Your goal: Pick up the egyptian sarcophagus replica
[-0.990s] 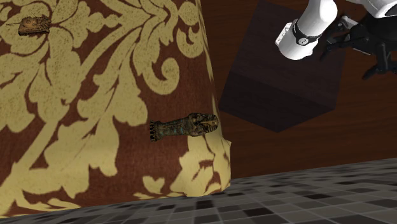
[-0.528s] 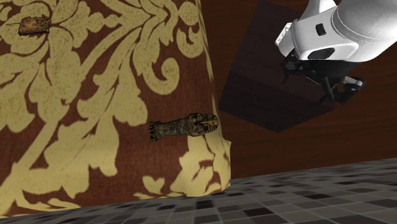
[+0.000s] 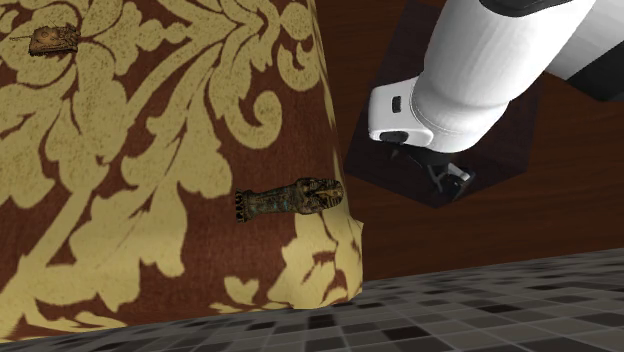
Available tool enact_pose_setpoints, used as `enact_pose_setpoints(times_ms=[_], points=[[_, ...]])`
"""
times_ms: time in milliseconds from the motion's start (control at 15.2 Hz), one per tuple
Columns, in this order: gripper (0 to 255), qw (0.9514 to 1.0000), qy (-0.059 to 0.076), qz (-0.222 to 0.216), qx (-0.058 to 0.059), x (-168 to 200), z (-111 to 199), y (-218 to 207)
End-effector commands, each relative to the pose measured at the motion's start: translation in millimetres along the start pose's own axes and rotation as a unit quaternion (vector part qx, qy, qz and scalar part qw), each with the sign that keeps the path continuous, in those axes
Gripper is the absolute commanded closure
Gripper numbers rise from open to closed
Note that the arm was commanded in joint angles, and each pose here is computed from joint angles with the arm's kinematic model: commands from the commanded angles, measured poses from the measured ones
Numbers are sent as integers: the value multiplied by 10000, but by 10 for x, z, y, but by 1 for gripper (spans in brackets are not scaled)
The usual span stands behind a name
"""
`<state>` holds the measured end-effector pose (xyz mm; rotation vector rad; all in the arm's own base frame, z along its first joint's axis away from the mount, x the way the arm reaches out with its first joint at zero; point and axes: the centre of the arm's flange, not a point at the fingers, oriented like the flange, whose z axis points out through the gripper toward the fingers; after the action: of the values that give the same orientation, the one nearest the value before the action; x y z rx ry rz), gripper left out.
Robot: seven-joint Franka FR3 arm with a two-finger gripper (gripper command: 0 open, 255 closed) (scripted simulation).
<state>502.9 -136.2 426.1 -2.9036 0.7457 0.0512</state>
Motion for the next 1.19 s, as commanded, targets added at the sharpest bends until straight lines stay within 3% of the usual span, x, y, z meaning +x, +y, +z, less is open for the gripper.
enact_pose_setpoints(times_ms=[0,528,1122], points=[[0,9998,-19,174,-1,197,162,101],[0,9963,-98,849,5,1003,676,594],[0,9869,-187,1604,12,1811,1269,1271]])
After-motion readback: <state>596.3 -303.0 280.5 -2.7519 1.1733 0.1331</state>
